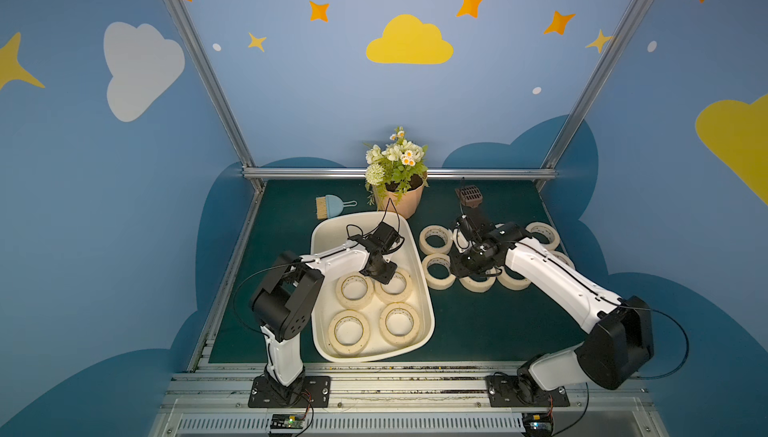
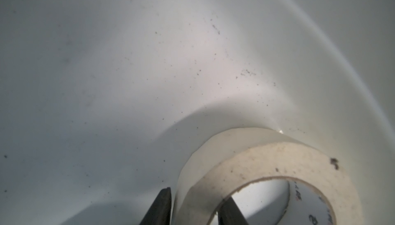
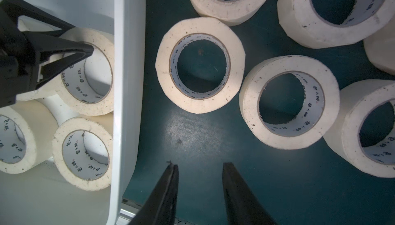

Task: Take out the art tape in the storage box
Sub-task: Pick up the art tape from the storage box.

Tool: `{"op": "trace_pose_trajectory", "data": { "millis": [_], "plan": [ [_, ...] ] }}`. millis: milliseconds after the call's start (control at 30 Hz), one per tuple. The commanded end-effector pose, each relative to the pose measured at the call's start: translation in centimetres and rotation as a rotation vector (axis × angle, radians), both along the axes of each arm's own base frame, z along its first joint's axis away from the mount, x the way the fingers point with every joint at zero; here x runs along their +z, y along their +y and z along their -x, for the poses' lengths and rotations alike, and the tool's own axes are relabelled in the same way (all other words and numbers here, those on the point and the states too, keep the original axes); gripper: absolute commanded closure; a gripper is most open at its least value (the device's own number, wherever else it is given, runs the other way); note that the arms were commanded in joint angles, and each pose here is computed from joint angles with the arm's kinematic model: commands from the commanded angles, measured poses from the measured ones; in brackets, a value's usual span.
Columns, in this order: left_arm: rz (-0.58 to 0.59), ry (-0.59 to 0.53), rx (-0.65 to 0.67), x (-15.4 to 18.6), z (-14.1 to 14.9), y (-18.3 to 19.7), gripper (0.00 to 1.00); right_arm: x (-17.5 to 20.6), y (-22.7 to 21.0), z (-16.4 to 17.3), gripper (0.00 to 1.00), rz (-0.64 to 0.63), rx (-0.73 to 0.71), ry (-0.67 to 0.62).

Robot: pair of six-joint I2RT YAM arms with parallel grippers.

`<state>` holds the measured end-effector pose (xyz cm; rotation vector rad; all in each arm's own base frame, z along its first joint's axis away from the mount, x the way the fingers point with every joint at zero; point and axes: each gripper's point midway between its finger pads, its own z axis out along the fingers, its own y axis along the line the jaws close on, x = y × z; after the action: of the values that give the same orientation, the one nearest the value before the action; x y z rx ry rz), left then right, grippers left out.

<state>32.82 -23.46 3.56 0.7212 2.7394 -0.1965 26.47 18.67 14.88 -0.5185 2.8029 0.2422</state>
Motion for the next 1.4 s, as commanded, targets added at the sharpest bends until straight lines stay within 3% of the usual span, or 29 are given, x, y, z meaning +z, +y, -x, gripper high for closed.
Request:
{"op": "trace_pose_trajectory", "data": {
  "millis": [0,167,400,667,767,833,900,1000,1067,1100,1133,1167,1200,1367],
  "plan": [
    [-0.008,0.001,0.024,0.5,0.1,0.5,0.81,1.1,1.3,0.3,0.60,-0.034,0.017,0.005],
    [-0.012,-0.065,0.035,4.2,-0.5,1.0,0.94,2.3,4.4,-0.3,0.60,-0.081,0.061,0.000],
    [0.052,-0.145,0.023,9.5,0.0,-0.2,0.96,2.9,9.4,-1.1,0.49,-0.146,0.115,0.011],
    [0.095,-0.183,0.004,11.8,1.5,-1.9,0.96,1.2,12.7,-2.0,0.45,-0.168,0.121,0.042],
    [0.109,-0.191,0.000,12.3,2.0,-2.2,0.96,1.0,13.0,-2.5,0.55,-0.162,0.109,0.045],
    [0.120,-0.197,-0.001,12.6,2.3,-2.4,0.96,0.9,13.0,-2.6,0.81,-0.160,0.103,0.043],
    [0.131,-0.202,0.003,12.8,2.5,-2.4,0.90,0.9,12.7,-2.8,1.00,-0.149,0.096,0.034],
    [0.163,-0.210,0.003,13.2,3.1,-2.4,0.73,0.9,12.2,-3.0,1.00,-0.124,0.087,0.025],
    [0.203,-0.221,0.003,14.1,3.6,-2.5,0.45,0.8,11.7,-3.3,1.00,-0.110,0.076,0.022],
    [0.231,-0.231,0.006,14.7,4.0,-2.4,0.25,0.8,11.4,-3.4,1.00,-0.100,0.070,0.018],
    [0.263,-0.241,0.006,15.4,4.4,-2.4,0.11,0.9,11.0,-3.5,1.00,-0.092,0.064,0.014],
    [0.296,-0.257,0.003,16.3,4.8,-2.3,0.04,0.8,10.6,-3.6,1.00,-0.084,0.056,0.012],
    [0.329,-0.279,-0.002,17.2,5.2,-2.2,0.00,0.9,10.1,-3.7,1.00,-0.076,0.047,0.009],
    [0.400,-0.351,0.039,19.6,6.6,-0.1,0.00,1.8,5.7,-3.1,1.00,-0.026,-0.034,-0.009]
  ]
}}
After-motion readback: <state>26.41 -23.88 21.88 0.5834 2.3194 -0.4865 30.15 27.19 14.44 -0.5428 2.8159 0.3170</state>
